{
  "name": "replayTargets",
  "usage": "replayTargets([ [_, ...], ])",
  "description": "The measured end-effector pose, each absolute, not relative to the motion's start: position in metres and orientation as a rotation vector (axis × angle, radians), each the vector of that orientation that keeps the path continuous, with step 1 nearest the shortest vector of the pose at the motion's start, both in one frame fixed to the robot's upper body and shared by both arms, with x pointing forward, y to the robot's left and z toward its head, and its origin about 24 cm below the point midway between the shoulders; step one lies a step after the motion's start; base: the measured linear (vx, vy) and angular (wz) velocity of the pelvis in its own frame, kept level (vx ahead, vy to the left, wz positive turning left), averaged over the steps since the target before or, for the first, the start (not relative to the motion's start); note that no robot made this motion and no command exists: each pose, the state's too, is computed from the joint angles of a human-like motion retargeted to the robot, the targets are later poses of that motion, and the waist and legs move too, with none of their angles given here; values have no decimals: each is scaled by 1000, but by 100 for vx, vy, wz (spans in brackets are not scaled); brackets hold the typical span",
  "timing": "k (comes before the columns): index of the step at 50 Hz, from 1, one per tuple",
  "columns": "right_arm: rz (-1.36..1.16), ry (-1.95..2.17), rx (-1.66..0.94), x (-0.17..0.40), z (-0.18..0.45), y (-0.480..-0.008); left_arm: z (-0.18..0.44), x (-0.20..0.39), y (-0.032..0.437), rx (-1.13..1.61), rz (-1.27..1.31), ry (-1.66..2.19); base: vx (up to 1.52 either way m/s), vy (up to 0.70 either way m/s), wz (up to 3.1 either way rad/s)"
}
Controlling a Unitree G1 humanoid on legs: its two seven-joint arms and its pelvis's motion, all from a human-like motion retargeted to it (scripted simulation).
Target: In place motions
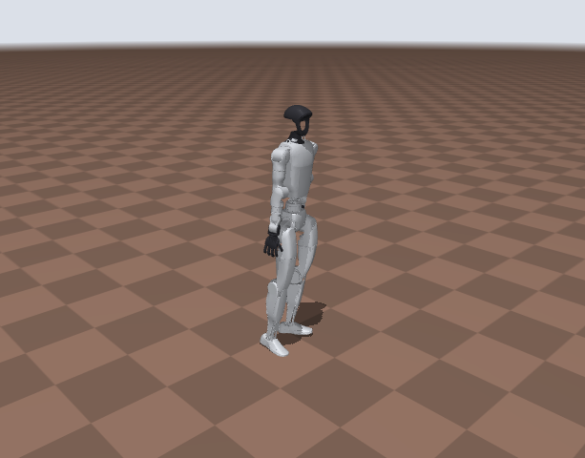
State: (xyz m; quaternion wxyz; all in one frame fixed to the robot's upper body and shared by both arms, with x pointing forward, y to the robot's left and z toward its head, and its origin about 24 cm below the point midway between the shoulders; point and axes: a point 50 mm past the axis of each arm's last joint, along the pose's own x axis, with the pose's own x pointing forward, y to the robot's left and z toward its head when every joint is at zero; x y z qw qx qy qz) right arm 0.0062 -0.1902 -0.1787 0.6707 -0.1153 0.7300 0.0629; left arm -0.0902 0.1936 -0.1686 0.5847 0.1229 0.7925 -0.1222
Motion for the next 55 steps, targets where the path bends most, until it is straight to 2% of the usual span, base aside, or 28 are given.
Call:
replayTargets([
  [5,89,1748,-190,-21,-176,-190,-172,-64,210,451,-342,1761,3,-11,-40],
  [13,43,1748,-278,-16,-174,-210,-179,-32,193,281,-284,1642,2,-6,57],
  [20,-89,1647,-232,9,-175,-214,-179,-15,194,313,-308,1581,1,-5,-10],
  [31,-114,1511,-237,33,-177,-202,-178,-24,202,444,-277,1568,0,0,-1],
  [40,-85,1568,-288,12,-178,-199,-176,-42,204,478,-274,1621,0,0,0],
  [55,-132,1676,-204,-13,-174,-210,-176,-43,203,465,-241,1627,0,0,0],
])
